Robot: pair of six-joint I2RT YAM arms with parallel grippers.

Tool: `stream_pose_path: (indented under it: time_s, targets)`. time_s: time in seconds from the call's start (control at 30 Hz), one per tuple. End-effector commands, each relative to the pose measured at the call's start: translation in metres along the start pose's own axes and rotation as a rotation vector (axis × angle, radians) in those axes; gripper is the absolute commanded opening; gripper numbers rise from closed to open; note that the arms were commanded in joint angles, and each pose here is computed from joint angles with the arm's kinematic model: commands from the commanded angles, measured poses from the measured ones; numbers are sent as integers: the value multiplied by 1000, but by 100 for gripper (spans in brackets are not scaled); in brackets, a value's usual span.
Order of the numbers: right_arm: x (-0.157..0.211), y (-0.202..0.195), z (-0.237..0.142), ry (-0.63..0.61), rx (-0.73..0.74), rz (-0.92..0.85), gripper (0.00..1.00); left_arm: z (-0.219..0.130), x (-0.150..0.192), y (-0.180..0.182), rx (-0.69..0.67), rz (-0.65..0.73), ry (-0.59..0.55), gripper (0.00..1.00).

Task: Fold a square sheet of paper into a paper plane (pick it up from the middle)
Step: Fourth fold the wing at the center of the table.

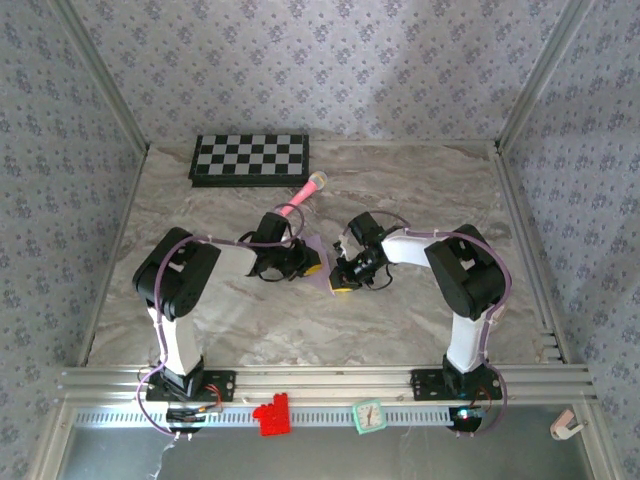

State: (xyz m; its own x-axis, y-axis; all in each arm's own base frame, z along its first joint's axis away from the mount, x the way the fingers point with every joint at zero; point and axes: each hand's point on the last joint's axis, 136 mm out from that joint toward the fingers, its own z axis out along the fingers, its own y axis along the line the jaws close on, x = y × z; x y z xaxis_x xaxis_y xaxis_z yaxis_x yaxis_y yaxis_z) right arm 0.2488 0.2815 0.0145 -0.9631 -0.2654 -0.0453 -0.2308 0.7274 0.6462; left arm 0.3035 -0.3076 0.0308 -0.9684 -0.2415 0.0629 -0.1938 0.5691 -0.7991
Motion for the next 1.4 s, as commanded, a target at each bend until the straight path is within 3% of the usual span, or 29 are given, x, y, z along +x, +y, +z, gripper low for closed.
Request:
stream_pose_path:
  time_s: [0.0, 0.6, 0.97, 1.37]
  targets:
    - [21, -38, 15, 63, 154, 42, 13, -1, -3, 4, -26, -5, -26, 14]
    - [17, -31, 10, 40, 134, 42, 17, 1, -3, 22, -101, -40, -17, 11]
    - [-10, 10, -40, -158, 71, 14, 34, 4, 1, 39, -174, -68, 10, 10]
    - [-14, 36, -14, -114, 43, -38, 18, 3, 4, 51, -235, -102, 18, 8]
